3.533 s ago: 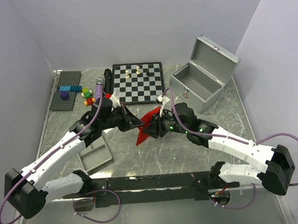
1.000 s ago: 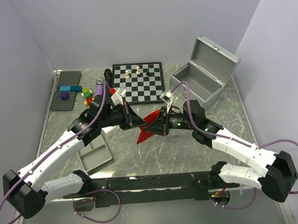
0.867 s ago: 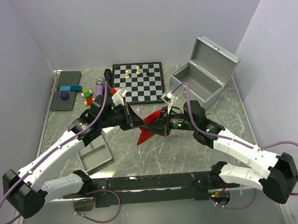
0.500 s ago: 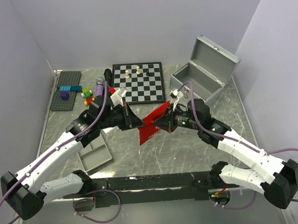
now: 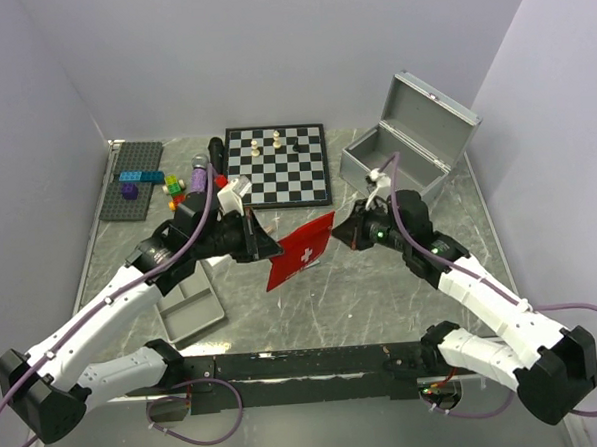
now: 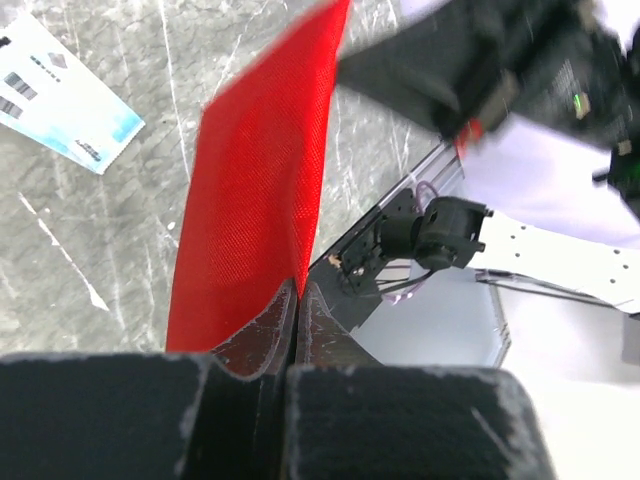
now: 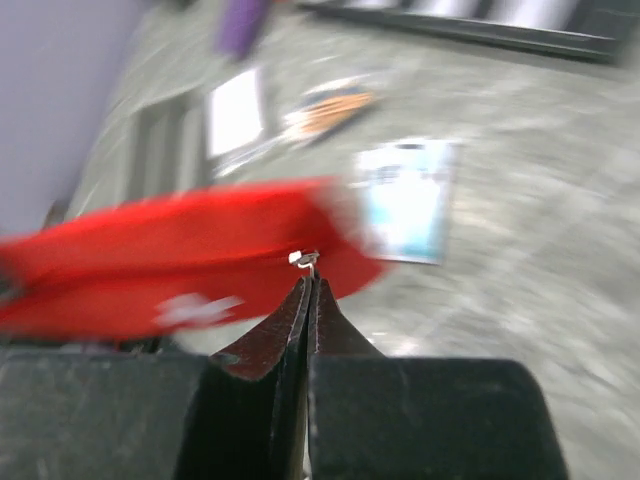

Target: Organize the medicine kit

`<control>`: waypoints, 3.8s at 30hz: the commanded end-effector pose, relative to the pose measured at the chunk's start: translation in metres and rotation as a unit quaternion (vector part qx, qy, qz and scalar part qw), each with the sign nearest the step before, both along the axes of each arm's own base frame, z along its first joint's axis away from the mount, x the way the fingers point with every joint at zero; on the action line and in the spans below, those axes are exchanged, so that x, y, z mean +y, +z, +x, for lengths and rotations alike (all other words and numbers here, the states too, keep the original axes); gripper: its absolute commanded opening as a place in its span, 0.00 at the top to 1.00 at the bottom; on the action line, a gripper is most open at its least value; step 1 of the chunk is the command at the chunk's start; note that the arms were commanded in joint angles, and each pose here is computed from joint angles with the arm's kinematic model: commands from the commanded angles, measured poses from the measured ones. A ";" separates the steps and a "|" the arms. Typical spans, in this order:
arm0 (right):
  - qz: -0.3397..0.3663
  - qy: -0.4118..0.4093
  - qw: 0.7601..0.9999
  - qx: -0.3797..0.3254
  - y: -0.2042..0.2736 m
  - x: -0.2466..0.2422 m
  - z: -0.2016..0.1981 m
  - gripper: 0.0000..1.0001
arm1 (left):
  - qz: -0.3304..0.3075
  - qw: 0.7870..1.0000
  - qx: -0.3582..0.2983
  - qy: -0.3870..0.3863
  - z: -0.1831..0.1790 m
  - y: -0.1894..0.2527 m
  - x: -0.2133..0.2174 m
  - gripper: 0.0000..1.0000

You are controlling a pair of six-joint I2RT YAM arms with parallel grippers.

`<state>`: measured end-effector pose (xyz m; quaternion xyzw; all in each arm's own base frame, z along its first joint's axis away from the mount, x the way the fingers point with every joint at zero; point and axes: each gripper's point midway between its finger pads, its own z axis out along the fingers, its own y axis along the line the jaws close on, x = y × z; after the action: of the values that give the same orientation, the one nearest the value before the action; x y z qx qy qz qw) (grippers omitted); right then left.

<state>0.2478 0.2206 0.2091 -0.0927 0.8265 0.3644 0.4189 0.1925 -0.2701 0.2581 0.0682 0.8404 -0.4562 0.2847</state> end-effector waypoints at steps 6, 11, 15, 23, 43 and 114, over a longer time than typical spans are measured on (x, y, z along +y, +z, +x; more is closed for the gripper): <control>-0.018 -0.200 0.979 0.031 -0.016 -0.090 0.042 0.67 | 0.016 0.991 -0.127 -0.033 -0.011 0.047 0.021 0.99; 0.011 -0.129 0.989 -0.067 0.033 -0.065 0.021 0.04 | 0.048 0.980 -0.191 -0.029 -0.007 0.051 0.034 0.99; 0.046 -0.027 0.994 -0.097 0.046 -0.037 0.003 0.00 | 0.039 0.961 -0.260 -0.090 -0.018 0.067 0.030 0.99; 0.116 0.129 0.967 -0.188 0.080 -0.004 -0.044 0.00 | -0.005 0.911 -0.352 -0.215 -0.060 0.096 0.024 0.99; 0.170 0.250 0.924 -0.233 0.104 0.017 -0.090 0.58 | -0.047 0.891 -0.356 -0.278 -0.079 0.108 0.014 0.98; 0.250 -0.442 0.852 0.129 0.008 -0.188 0.240 0.59 | 0.051 0.945 -0.159 0.280 0.089 0.011 0.103 0.34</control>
<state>0.4742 0.0328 0.1783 0.4796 0.7154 0.3240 0.3913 0.2757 -0.1650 0.2625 -0.0797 0.8006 -0.2918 0.5172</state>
